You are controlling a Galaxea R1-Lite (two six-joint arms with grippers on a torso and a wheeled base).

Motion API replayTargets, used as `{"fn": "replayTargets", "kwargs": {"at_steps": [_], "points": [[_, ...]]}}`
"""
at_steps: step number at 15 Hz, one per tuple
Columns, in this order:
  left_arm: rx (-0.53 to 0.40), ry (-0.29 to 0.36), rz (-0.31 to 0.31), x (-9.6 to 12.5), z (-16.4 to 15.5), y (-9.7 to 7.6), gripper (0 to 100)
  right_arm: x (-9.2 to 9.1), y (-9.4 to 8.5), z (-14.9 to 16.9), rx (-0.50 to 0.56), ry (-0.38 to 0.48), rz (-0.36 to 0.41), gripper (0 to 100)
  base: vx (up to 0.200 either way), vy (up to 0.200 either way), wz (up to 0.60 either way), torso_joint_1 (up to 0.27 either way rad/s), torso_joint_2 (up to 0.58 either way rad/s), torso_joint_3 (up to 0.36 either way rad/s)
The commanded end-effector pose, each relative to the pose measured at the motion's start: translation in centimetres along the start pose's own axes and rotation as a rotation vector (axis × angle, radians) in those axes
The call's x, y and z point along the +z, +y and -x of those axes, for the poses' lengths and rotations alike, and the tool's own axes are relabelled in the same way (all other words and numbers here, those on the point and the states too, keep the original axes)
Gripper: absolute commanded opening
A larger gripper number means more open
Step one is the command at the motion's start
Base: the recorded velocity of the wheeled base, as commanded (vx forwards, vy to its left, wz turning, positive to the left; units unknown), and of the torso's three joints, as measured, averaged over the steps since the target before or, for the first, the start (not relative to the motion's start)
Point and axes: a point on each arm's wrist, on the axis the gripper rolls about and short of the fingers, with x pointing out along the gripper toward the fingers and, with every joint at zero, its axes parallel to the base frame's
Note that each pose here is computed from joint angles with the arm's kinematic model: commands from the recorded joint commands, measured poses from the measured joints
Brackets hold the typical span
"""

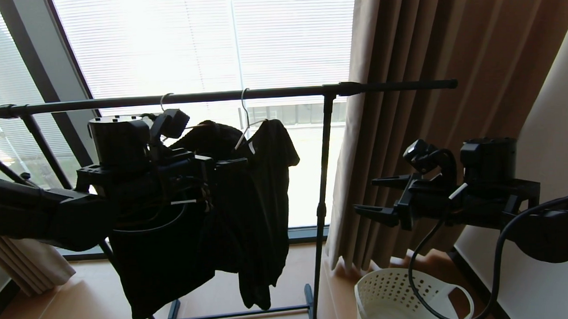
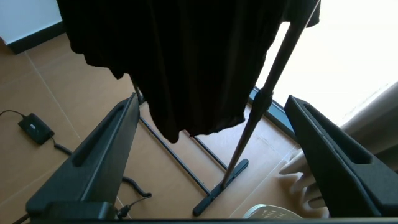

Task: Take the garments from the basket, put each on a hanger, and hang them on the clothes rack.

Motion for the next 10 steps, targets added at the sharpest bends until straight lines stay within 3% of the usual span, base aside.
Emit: {"fn": "replayTargets", "kwargs": {"at_steps": [1,3,5,6,7,8,10], "points": [[0.006,-0.005,-0.002,1.7,3.6,-1.6,100,0.6,0.3,0.6,-0.003,-0.019,0.013,100,0.0,0.0,0.0,0.0,0.0,0.0],[0.014,0.003,0.003,2.8,7.0,-2.7,100,2.0,1.1,2.1,-0.008,-0.066,0.038,100,0.0,0.0,0.0,0.0,0.0,0.0],[0.034,0.03,0.018,2.3,11.5,-4.1,100,2.8,1.9,3.4,-0.016,-0.097,0.059,100,0.0,0.0,0.0,0.0,0.0,0.0],[0.034,0.03,0.018,2.3,11.5,-4.1,100,2.8,1.9,3.4,-0.016,-0.097,0.059,100,0.0,0.0,0.0,0.0,0.0,0.0],[0.069,0.045,0.034,0.7,14.8,-4.7,100,3.6,3.2,3.9,-0.04,-0.113,0.082,100,0.0,0.0,0.0,0.0,0.0,0.0],[0.071,0.043,0.033,0.6,15.1,-4.8,100,3.6,3.3,3.9,-0.043,-0.114,0.084,100,0.0,0.0,0.0,0.0,0.0,0.0],[0.094,0.061,0.047,-2.5,18.7,-5.9,100,3.7,4.7,4.2,-0.09,-0.112,0.096,100,0.0,0.0,0.0,0.0,0.0,0.0]]}}
